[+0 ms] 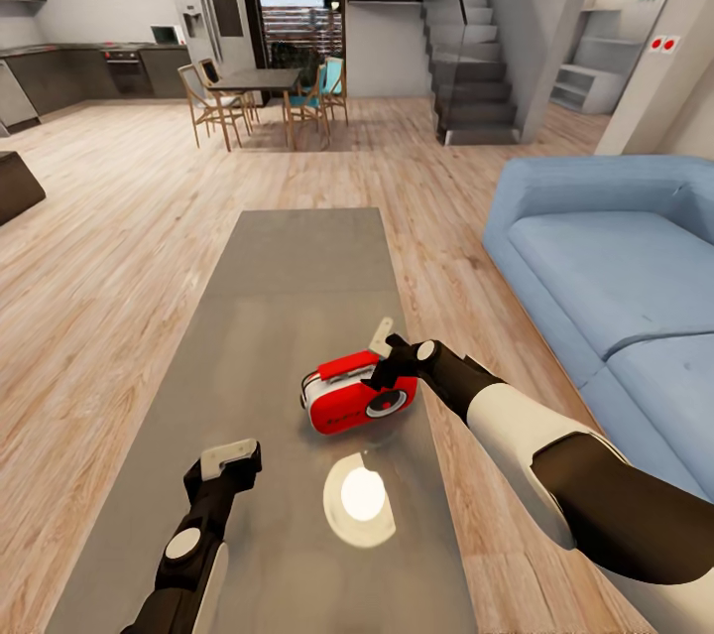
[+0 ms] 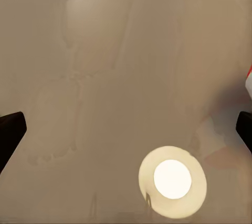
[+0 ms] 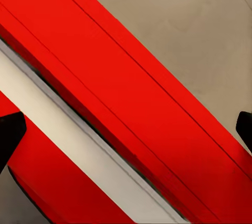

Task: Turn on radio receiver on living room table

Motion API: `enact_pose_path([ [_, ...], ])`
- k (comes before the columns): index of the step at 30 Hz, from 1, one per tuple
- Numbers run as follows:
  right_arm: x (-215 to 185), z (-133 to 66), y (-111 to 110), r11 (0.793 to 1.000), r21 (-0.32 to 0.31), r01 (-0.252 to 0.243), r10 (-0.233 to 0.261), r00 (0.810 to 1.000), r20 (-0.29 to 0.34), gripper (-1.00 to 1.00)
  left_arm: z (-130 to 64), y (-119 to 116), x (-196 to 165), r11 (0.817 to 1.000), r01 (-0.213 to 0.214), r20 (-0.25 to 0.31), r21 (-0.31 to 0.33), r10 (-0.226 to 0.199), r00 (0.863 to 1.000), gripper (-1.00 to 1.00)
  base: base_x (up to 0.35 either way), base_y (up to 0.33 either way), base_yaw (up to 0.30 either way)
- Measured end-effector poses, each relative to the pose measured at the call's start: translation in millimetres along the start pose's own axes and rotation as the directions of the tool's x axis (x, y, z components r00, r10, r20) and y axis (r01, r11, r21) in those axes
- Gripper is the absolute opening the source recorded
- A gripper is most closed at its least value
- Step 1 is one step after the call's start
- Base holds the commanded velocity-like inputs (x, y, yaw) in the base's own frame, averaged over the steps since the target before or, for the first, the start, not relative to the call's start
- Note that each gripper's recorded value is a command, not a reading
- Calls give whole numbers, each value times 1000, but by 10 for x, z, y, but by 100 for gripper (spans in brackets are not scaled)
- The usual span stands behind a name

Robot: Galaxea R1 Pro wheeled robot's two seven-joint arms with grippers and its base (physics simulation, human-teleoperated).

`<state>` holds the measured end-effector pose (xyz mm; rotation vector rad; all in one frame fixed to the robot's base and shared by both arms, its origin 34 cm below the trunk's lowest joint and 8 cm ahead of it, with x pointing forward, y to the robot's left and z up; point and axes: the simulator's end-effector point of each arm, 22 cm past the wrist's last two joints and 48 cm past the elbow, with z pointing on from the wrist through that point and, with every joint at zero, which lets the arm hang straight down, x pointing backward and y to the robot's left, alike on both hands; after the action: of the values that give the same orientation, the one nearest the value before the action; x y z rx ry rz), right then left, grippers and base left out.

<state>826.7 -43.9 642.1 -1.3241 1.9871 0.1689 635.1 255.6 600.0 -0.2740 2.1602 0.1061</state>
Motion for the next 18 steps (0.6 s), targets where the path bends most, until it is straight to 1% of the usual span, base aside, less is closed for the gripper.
enact_pose_path([
  [6, 36, 31, 22, 1000, -6, -4, 4, 1000, -4, 100, 11, -1, 47, 1000, -2, -9, 0, 2, 1000, 100, 0, 0, 0],
  [18, 41, 36, 22, 1000, -6, -4, 4, 1000, -4, 100, 17, -2, 48, 1000, -2, -10, 0, 2, 1000, 100, 0, 0, 0],
])
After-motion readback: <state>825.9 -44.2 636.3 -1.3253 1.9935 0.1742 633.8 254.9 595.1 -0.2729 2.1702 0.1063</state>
